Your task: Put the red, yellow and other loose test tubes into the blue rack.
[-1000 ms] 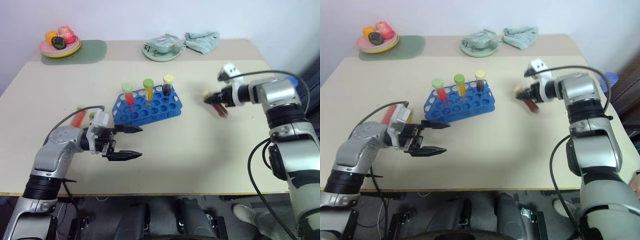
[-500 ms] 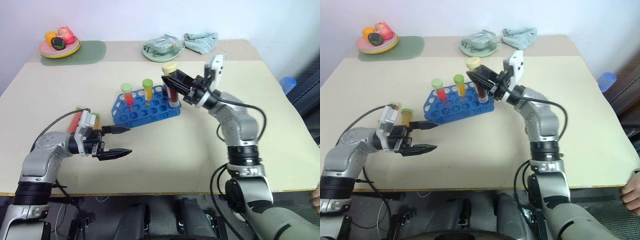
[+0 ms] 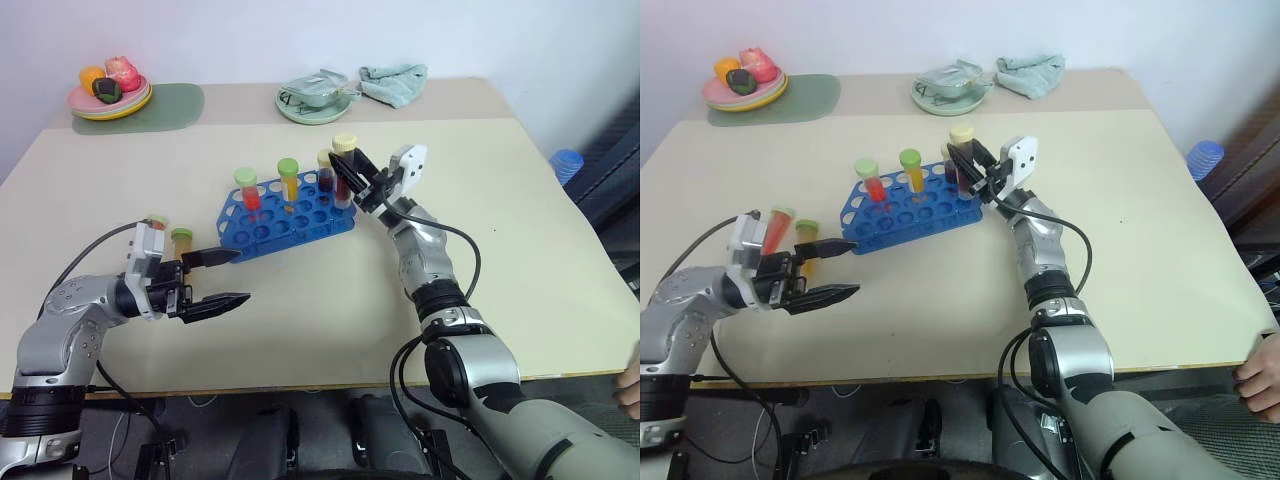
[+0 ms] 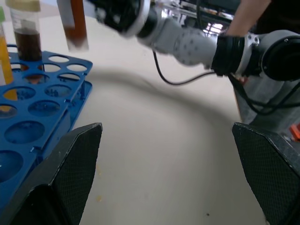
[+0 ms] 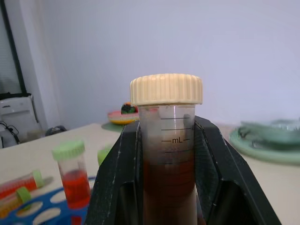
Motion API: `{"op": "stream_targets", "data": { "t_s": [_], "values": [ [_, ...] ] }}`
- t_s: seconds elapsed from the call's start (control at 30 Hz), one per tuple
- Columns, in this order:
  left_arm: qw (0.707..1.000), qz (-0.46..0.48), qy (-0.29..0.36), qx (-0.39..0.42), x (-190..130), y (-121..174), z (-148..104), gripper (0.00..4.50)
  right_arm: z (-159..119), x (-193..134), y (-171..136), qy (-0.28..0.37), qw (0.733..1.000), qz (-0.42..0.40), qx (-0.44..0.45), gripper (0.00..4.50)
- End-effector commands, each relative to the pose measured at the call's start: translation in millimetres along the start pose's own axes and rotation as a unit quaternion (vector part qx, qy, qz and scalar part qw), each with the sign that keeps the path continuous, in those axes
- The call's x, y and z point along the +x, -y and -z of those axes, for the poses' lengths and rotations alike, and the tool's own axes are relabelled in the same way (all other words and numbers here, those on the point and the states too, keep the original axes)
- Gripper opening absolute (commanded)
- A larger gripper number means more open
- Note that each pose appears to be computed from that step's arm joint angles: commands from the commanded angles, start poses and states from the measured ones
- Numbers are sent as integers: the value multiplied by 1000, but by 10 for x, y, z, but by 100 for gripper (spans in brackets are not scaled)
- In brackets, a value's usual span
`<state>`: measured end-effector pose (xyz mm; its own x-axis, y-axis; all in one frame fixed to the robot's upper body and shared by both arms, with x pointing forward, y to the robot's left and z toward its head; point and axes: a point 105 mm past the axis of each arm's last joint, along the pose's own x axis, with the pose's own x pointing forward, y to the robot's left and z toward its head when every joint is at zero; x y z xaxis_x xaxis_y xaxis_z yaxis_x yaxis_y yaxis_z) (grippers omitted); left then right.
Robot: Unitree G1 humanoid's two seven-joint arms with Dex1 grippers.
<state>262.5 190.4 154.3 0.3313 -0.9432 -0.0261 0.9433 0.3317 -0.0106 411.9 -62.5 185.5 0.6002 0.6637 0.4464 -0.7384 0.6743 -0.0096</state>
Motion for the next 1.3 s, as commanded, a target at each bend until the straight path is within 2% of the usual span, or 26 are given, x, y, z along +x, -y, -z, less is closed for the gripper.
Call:
{"op": "stream_targets", "data": {
  "t_s": [0.03,0.23,0.83,0.97,1.07,1.1,1.2,1.3],
  "values": [
    [1000,-6,5,18,-69,38,-137,450,-102,60,-10,33,999,-4,-4,80],
    [1000,-12,3,18,-97,64,-176,450,19,63,-57,25,1000,-2,7,80],
    [1000,-17,3,19,-107,86,-229,450,333,-119,22,1,996,94,1,80],
    [999,-28,11,13,-123,77,-243,450,406,-182,-40,-5,996,90,-12,274],
    [998,-53,42,5,-136,32,-289,450,375,-199,-34,0,994,100,-40,425],
    [996,-67,58,-2,-146,7,-312,450,350,-202,-41,3,994,95,-54,447],
    [983,-150,107,-9,-183,-128,-376,450,253,-236,-37,5,990,76,-118,447],
    [954,-290,70,8,-256,-279,-302,450,67,-305,2,7,986,29,-165,447]
  ]
}}
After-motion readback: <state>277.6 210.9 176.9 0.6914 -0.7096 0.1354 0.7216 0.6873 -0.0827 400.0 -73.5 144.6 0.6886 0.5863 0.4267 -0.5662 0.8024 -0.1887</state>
